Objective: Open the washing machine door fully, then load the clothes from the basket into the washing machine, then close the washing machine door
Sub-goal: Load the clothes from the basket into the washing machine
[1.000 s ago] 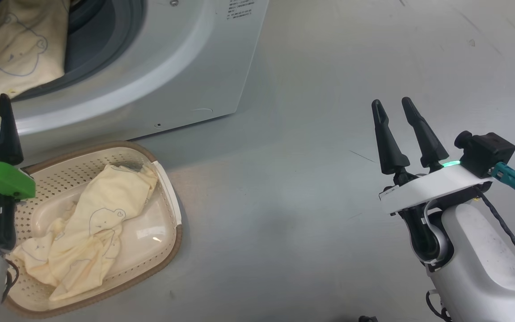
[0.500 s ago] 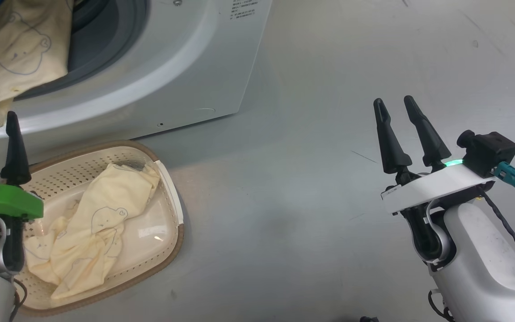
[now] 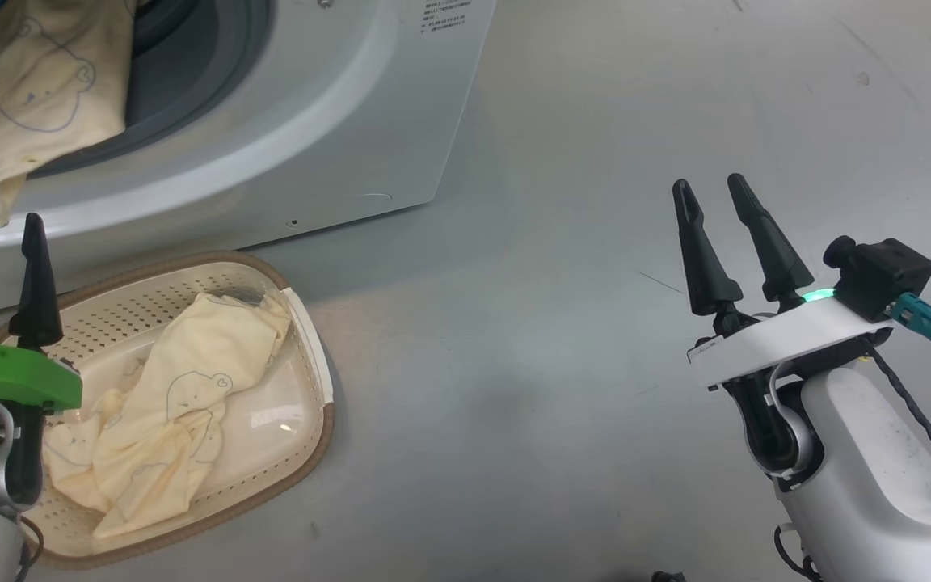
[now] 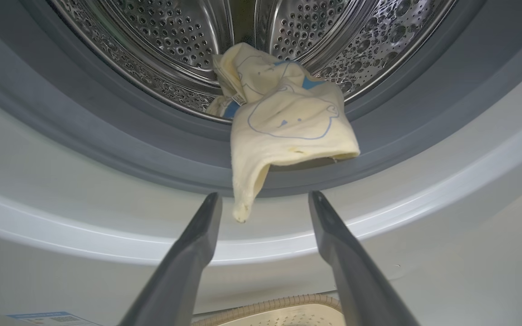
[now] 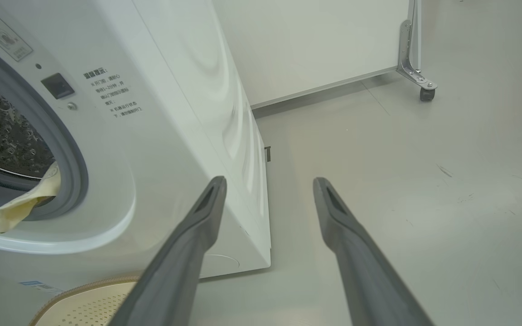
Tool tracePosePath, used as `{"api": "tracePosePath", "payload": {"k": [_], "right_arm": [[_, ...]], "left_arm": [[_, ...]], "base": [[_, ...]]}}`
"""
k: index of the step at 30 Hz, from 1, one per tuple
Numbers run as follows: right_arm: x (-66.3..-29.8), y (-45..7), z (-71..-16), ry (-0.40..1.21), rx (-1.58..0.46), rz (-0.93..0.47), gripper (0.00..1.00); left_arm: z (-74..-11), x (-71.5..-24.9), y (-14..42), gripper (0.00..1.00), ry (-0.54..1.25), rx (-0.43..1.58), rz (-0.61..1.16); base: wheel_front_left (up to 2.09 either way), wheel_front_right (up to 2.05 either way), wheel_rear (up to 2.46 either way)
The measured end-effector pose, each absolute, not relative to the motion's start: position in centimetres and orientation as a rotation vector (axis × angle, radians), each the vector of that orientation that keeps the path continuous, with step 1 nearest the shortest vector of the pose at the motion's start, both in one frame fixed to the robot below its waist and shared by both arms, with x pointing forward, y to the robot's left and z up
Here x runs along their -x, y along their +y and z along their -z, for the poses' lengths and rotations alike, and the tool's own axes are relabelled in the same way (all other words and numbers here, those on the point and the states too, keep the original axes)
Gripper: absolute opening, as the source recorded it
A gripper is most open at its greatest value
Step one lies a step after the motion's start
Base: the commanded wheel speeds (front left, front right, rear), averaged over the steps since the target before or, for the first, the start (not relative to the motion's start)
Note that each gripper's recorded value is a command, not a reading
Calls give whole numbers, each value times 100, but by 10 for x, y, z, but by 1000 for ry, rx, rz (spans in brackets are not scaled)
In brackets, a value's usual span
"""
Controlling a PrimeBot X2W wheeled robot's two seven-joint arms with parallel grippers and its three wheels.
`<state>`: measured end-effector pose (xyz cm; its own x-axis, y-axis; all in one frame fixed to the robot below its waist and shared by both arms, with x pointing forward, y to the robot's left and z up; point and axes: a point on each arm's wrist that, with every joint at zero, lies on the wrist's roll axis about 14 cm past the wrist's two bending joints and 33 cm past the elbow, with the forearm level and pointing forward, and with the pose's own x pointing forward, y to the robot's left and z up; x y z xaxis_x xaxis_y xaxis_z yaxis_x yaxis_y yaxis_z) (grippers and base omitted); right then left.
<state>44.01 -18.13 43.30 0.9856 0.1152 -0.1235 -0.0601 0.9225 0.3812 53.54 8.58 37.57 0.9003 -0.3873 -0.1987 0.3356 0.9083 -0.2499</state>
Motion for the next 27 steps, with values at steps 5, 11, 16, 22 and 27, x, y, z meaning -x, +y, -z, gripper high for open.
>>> {"api": "tracePosePath", "payload": {"k": [5, 11, 16, 22, 27], "right_arm": [[-439, -182, -433, 146, -385, -89, 100], [-438, -181, -432, 150, -384, -90, 100], [-437, -182, -432, 152, -382, -87, 100], [-436, -181, -431, 156, -383, -89, 100], [-435, -181, -430, 158, -384, -84, 100]], "left_arm": [[-367, -534, 86, 100, 296, 193, 384], [-362, -539, 87, 100, 335, 168, 389], [-356, -546, 86, 100, 378, 149, 388], [-356, -558, 84, 41, 406, 133, 387], [-358, -566, 79, 0, 416, 125, 395]], "base": [[0, 0, 0], [0, 0, 0], [0, 0, 0], [0, 0, 0], [0, 0, 0]]}}
